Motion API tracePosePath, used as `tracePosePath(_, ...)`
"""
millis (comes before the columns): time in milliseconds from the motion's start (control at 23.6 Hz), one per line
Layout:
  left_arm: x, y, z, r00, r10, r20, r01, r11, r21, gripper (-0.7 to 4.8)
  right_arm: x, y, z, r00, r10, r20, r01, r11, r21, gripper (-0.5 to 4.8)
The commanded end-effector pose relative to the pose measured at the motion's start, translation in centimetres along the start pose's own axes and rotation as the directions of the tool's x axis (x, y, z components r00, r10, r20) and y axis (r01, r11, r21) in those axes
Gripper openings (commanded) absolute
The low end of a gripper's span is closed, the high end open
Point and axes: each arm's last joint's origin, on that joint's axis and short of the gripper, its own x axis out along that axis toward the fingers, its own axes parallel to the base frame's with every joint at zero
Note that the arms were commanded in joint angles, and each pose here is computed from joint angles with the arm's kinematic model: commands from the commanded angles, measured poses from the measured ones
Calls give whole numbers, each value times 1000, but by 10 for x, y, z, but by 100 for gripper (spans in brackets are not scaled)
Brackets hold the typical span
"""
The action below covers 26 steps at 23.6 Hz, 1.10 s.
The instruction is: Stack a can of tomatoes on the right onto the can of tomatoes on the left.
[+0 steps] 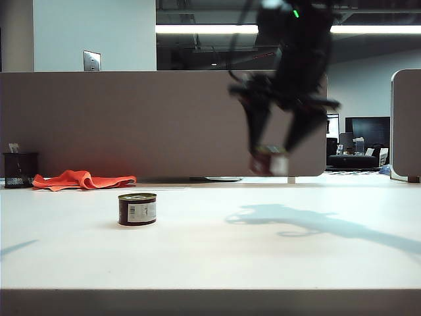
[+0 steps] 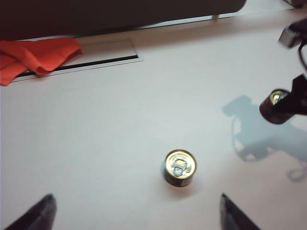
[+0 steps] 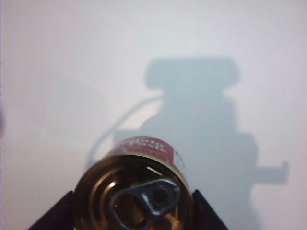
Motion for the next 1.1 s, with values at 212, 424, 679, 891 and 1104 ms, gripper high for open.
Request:
tracePosePath(212, -1, 2, -7, 994, 74, -82, -69, 995, 68, 435, -37, 53, 25, 975, 115, 188, -96, 989, -109, 287)
tracePosePath(424, -2, 4, -13, 982, 124, -139, -111, 989, 99, 435, -31, 106, 32, 950, 199, 240, -152, 968, -200, 306)
tracePosePath(679, -2, 4, -13, 983, 121, -139, -108, 989, 98, 435, 14, 139, 31, 974, 192, 116, -160, 957, -243, 305)
tracePosePath(891, -2, 4, -13, 983, 121, -139, -108, 989, 98, 435, 38, 149, 20, 984, 176, 43, -158, 952, -262, 305)
tracePosePath(1104, -2, 4, -13, 983, 121, -139, -108, 989, 98, 435, 49, 154, 14, 985, 172, 15, -161, 949, -272, 305)
